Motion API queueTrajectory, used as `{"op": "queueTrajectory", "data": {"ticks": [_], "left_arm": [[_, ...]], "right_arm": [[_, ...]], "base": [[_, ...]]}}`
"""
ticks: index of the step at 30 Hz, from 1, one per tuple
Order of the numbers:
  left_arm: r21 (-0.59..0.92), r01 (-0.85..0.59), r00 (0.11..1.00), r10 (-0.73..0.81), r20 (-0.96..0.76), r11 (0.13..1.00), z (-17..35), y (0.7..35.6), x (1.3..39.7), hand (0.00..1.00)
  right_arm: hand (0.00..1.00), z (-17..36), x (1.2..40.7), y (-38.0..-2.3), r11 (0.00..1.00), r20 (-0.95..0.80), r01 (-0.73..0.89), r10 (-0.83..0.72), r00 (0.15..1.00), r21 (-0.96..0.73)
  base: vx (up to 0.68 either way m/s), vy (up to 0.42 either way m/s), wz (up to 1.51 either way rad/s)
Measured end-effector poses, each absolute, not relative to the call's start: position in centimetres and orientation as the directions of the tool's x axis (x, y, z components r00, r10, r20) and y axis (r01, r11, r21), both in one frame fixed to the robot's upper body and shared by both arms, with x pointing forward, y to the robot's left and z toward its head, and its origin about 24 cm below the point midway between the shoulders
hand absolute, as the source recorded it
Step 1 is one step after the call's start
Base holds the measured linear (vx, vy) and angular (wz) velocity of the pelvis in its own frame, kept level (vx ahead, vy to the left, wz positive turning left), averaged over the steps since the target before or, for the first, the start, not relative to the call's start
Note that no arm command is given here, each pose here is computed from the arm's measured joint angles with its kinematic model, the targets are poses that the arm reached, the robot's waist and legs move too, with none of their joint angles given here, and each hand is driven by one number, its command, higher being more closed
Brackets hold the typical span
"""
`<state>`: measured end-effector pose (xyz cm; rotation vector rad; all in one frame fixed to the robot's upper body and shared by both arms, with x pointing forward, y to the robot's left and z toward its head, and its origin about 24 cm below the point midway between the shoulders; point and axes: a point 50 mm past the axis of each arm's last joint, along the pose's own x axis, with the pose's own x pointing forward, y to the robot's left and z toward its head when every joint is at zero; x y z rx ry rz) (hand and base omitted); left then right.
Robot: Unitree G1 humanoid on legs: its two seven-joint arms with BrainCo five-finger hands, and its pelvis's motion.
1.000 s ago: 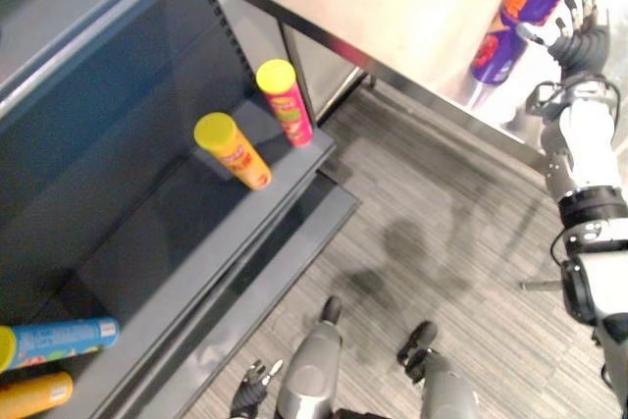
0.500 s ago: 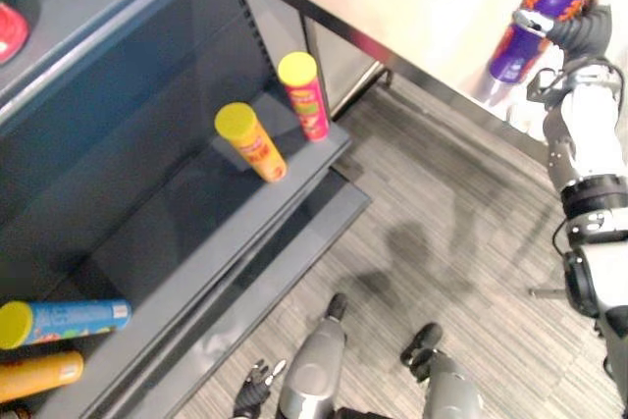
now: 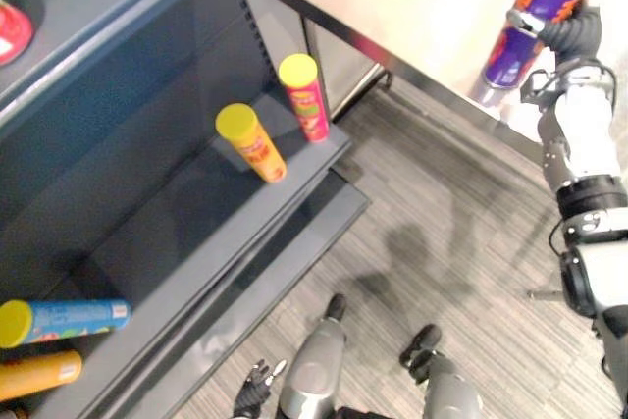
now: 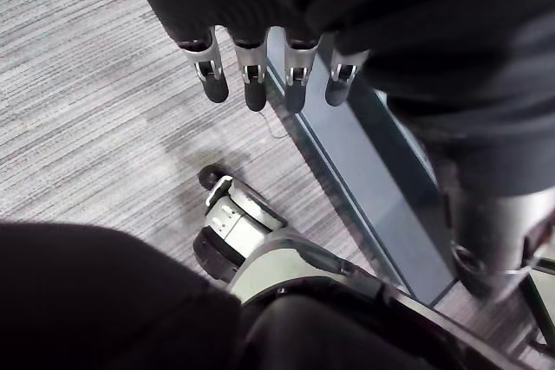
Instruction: Put the gum and the chips on the shelf.
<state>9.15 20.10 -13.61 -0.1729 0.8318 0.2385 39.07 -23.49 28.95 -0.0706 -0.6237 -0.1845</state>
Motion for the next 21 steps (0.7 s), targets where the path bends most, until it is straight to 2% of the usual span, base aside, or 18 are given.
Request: {"op": "queueTrajectory", "data": {"ticks": [6, 15, 21], "left_arm": [[-0.017, -0.256, 0.643, 0.157, -0.749, 0.967, -13.6, 20.3, 9.1, 0.0], [0.072, -0.255, 0.61, 0.218, -0.762, 0.964, -13.7, 22.0, 8.4, 0.0], [0.111, -0.293, 0.562, 0.265, -0.783, 0.95, -14.0, 22.8, 7.1, 0.0]], "right_arm": [[1.0, 29.3, 38.7, -22.5, 0.982, 0.618, 0.179, -0.102, 0.779, -0.063], [1.0, 27.4, 35.2, -20.9, 0.994, 0.708, 0.087, -0.01, 0.706, -0.073], [1.0, 23.0, 32.4, -20.1, 0.996, 0.653, 0.003, 0.056, 0.755, -0.089]], "base": [[0.01, -0.01, -0.08], [0.04, -0.014, -0.23], [0.03, 0.008, -0.28]]}}
